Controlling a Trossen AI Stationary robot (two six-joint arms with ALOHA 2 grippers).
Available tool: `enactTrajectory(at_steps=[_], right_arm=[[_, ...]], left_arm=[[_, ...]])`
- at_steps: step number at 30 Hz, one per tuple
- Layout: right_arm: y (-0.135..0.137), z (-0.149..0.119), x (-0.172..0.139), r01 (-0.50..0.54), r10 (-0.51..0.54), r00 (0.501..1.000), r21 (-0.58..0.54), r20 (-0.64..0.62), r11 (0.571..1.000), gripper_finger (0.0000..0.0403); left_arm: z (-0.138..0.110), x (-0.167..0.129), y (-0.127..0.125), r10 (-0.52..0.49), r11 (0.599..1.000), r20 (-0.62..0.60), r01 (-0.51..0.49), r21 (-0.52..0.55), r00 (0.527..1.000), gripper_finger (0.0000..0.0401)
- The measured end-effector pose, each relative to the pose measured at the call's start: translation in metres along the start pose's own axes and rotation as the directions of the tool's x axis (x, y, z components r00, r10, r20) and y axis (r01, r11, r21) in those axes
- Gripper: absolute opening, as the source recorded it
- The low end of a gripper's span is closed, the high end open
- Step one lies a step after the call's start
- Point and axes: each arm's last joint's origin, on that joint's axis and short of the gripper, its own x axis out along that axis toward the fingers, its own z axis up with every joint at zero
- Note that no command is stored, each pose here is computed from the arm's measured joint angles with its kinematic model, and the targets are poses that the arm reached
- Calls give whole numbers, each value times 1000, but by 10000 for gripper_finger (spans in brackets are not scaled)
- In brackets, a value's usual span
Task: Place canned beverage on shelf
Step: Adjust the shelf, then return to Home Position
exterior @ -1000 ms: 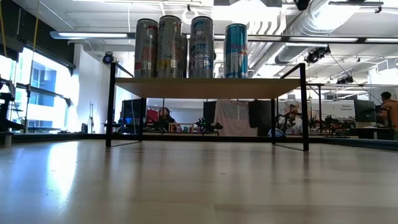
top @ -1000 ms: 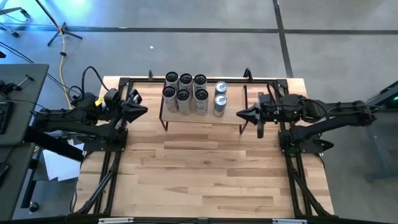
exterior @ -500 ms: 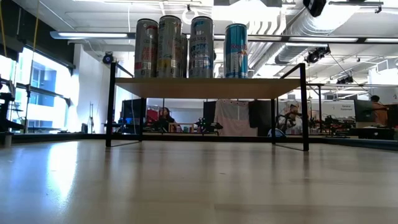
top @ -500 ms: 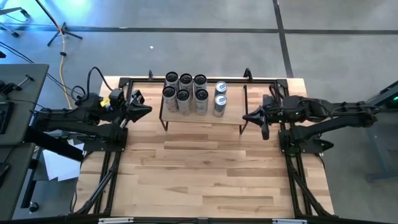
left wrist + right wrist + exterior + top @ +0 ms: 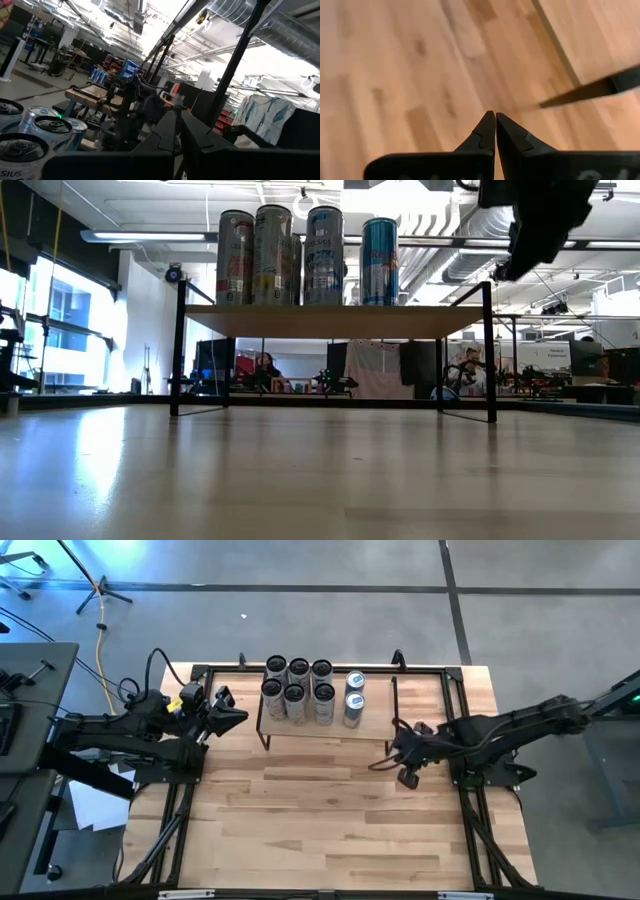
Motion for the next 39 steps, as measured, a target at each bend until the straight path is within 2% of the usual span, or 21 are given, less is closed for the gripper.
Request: enactTrajectory(at_steps=[4, 27, 33, 39], right_arm=[[0, 0, 14, 88, -89, 995, -22, -48, 996, 0], [-42, 20, 18, 192, -198, 979, -99, -51, 976, 0], [-47, 23, 18, 199, -203, 978, -88, -43, 976, 0], [-42, 20, 9, 76, -80, 996, -81, -40, 994, 0]], left_arm=[[0, 0, 0, 0, 1000, 0, 0, 17, 1000, 0], [0, 0, 0, 0, 1000, 0, 0, 18, 1000, 0], [0, 0, 0, 0, 1000, -1, 0, 18, 1000, 0], [0, 0, -1, -18, 999, -10, 19, 29, 1000, 0]])
